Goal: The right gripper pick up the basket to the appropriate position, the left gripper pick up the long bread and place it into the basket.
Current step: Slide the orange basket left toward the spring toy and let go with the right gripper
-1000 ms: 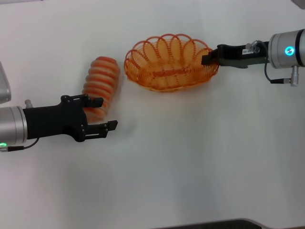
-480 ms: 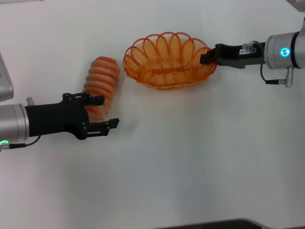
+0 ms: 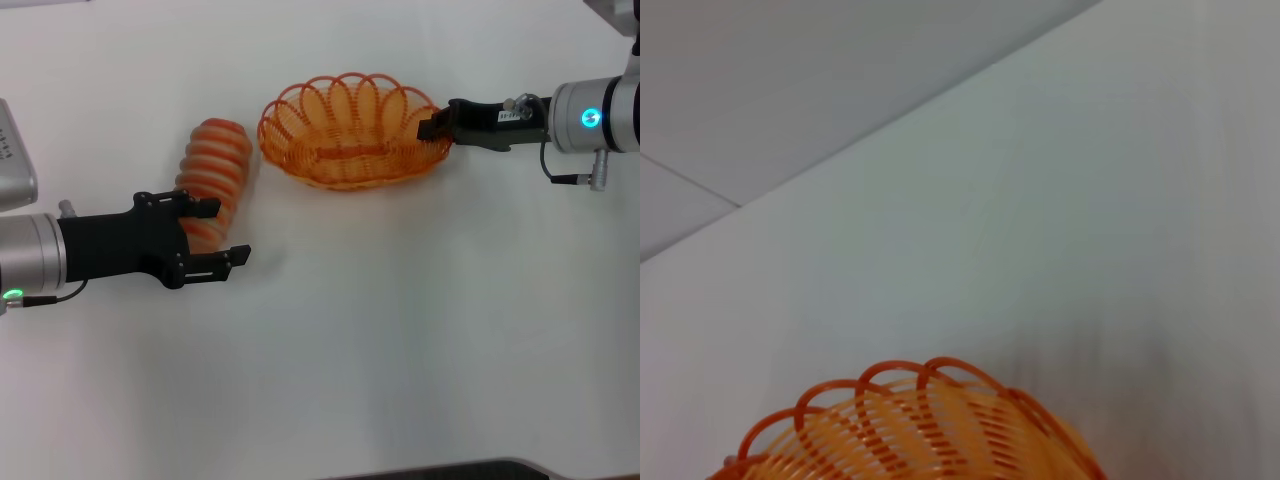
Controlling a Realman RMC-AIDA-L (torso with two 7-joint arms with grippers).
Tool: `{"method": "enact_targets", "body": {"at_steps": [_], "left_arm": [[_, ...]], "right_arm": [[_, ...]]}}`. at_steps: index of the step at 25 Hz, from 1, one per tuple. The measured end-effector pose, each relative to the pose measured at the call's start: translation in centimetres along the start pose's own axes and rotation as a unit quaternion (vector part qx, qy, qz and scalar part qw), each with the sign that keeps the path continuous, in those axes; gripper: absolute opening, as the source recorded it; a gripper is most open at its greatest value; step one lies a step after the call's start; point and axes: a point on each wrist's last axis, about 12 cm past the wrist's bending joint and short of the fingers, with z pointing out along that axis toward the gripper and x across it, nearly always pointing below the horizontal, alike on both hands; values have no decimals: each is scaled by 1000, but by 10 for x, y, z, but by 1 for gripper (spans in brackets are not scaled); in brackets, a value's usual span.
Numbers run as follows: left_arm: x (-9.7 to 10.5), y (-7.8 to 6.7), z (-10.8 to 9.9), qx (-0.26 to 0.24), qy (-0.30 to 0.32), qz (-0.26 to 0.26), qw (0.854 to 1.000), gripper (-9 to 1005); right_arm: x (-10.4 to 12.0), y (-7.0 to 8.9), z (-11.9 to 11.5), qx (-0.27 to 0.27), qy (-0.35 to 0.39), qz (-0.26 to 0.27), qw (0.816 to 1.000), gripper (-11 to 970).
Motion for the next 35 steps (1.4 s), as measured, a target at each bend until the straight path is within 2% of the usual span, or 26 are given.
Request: {"method": "enact_targets", "body": {"at_steps": [27,35], "left_arm": [[-3,0,5,5,7,9,1000,762],[-3,0,6,5,8,8,1000,762]], "right_arm": [[3,-3,-1,-14,-17,29,999,124],[1,-2,-1,-17,-17,32,999,278]]}}
